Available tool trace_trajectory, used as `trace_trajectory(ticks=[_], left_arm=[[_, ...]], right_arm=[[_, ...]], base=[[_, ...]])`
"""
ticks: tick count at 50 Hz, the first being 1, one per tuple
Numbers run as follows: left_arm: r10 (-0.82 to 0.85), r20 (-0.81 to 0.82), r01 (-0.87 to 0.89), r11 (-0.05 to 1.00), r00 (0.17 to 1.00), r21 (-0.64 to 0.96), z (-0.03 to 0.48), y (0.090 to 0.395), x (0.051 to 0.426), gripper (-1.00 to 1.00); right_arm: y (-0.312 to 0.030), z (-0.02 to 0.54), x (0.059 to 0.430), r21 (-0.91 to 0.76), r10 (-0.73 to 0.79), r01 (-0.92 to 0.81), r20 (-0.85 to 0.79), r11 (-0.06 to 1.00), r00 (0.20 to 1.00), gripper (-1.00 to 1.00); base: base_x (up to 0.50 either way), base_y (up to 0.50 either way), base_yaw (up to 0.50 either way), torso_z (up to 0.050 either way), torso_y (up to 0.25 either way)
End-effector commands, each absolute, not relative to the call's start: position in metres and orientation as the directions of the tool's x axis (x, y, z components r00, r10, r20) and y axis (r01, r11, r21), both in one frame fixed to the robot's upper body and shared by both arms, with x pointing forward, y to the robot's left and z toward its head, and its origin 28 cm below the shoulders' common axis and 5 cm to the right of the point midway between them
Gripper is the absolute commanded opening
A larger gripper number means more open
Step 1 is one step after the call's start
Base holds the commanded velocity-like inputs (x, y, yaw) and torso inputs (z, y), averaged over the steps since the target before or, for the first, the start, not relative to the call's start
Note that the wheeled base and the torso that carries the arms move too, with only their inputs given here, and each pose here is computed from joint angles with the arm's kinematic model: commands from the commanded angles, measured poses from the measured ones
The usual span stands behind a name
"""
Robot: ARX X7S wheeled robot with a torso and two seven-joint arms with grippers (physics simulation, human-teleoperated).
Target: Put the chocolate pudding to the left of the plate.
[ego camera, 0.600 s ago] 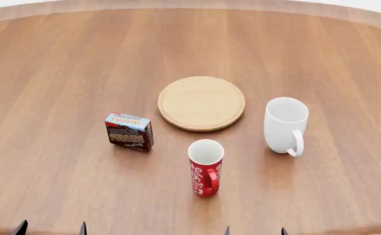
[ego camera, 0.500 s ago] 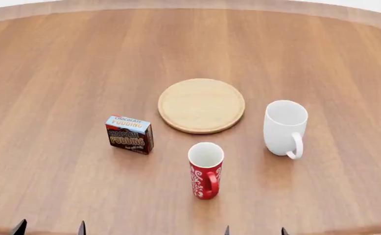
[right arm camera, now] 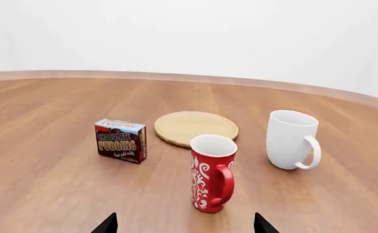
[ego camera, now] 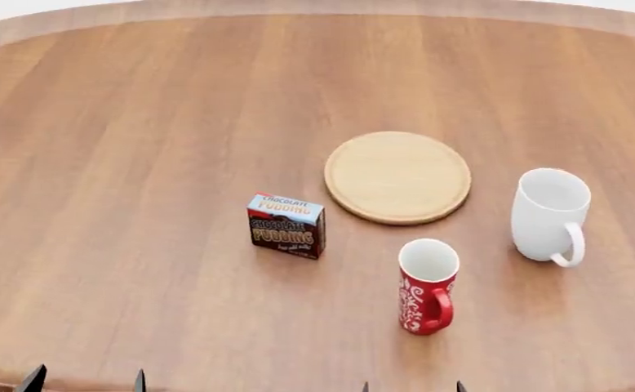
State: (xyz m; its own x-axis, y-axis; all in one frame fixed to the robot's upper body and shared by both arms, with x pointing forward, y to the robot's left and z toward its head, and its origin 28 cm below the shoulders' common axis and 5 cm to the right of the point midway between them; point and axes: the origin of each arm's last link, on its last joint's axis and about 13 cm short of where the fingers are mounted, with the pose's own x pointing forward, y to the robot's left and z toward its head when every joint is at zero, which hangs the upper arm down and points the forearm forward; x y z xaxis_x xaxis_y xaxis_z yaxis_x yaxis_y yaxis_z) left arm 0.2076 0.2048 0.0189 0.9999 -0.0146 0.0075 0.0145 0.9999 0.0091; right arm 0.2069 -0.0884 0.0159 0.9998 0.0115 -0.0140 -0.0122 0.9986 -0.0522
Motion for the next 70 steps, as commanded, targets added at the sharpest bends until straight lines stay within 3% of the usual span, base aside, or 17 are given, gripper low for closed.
trace_trajectory(ticks=[1, 70], left_arm=[[-0.020, 0.009, 0.020, 1.000, 1.000, 0.006, 0.0199, 0.2044, 0.2055, 1.00], [-0.019, 0.010, 0.019, 1.000, 1.000, 0.024, 0.0188, 0.2017, 0.2031, 1.00]], right_arm=[[-0.0866, 0.0153, 0.2051, -0.054, 0.023, -0.023, -0.012, 0.998, 1.000, 1.00], [-0.0845, 0.0161, 0.2053, -0.088, -0.016, 0.012, -0.038, 0.996, 0.999, 1.00]], base=[[0.00, 0.50, 0.00, 0.000, 0.000], [0.00, 0.10, 0.00, 0.000, 0.000]])
